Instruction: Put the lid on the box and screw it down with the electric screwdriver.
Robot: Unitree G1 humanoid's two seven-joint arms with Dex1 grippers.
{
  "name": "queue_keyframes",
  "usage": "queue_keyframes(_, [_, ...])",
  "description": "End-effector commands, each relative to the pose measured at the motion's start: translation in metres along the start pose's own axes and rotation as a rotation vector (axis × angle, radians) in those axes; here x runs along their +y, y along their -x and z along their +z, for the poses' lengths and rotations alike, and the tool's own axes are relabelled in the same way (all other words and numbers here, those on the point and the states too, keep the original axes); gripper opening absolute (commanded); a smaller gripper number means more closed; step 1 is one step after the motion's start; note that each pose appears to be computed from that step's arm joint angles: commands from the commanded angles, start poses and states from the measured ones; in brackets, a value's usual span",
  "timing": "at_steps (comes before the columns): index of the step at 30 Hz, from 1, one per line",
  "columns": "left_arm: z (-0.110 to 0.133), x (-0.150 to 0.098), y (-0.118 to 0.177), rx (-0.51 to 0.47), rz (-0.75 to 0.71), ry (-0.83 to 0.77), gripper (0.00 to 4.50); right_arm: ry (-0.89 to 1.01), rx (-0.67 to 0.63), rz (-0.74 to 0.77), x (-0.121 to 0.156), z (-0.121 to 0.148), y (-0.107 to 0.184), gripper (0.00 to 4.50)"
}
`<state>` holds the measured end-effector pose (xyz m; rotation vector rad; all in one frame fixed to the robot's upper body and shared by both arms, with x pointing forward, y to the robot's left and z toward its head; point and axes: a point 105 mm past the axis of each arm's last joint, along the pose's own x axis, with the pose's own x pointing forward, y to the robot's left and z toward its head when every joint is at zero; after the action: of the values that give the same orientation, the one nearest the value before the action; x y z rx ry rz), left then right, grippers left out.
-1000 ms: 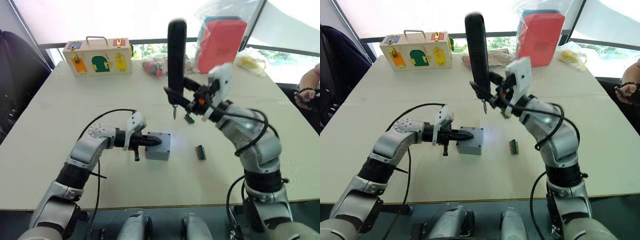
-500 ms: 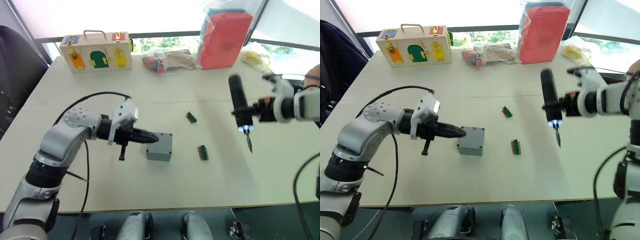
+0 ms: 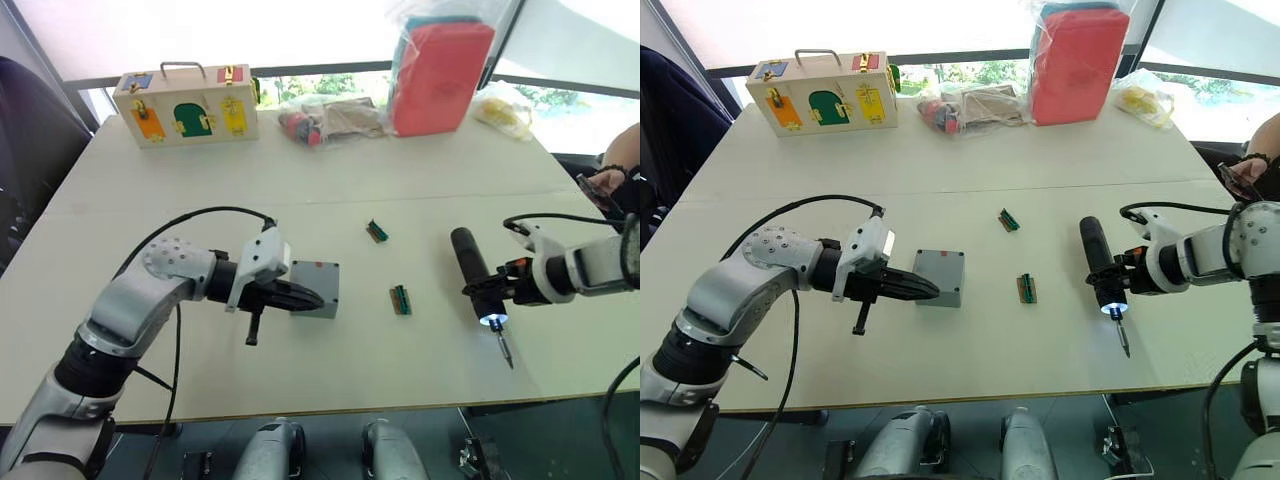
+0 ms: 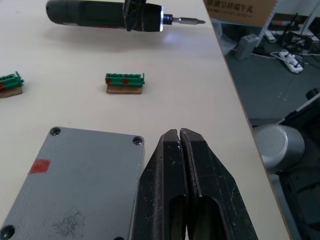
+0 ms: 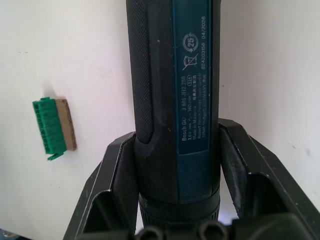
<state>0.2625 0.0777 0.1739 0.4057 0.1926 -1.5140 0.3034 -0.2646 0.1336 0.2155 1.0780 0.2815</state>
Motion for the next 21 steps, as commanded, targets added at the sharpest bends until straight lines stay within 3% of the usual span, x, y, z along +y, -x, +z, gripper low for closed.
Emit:
queue_keyframes(1, [0.006, 0.005, 0.011, -0.018, 0.053, -0.002, 0.00, 0.041, -0.044, -0.042, -0.002, 0.007, 0.010, 2.87])
queue_keyframes(6, [0.010, 0.026, 0.041, -0.070, 0.186, 0.069, 0.00, 0.118, -0.097, -0.082, -0.001, 0.012, 0.017, 4.37])
queue_keyframes(10, [0.011, 0.046, 0.074, -0.118, 0.339, 0.126, 0.00, 0.205, -0.263, -0.057, 0.012, 0.042, 0.037, 4.45])
queue_keyframes(14, [-0.005, 0.055, 0.093, -0.104, 0.462, 0.175, 0.00, 0.490, -0.535, 0.241, 0.083, 0.074, 0.074, 4.45])
queue_keyframes(17, [-0.023, 0.057, 0.081, -0.057, 0.499, 0.188, 0.00, 0.791, -0.502, 0.333, 0.120, 0.045, 0.061, 4.45])
queue_keyframes(21, [-0.041, 0.062, 0.053, -0.031, 0.503, 0.214, 0.00, 1.106, -0.338, 0.368, 0.143, -0.006, 0.009, 4.45])
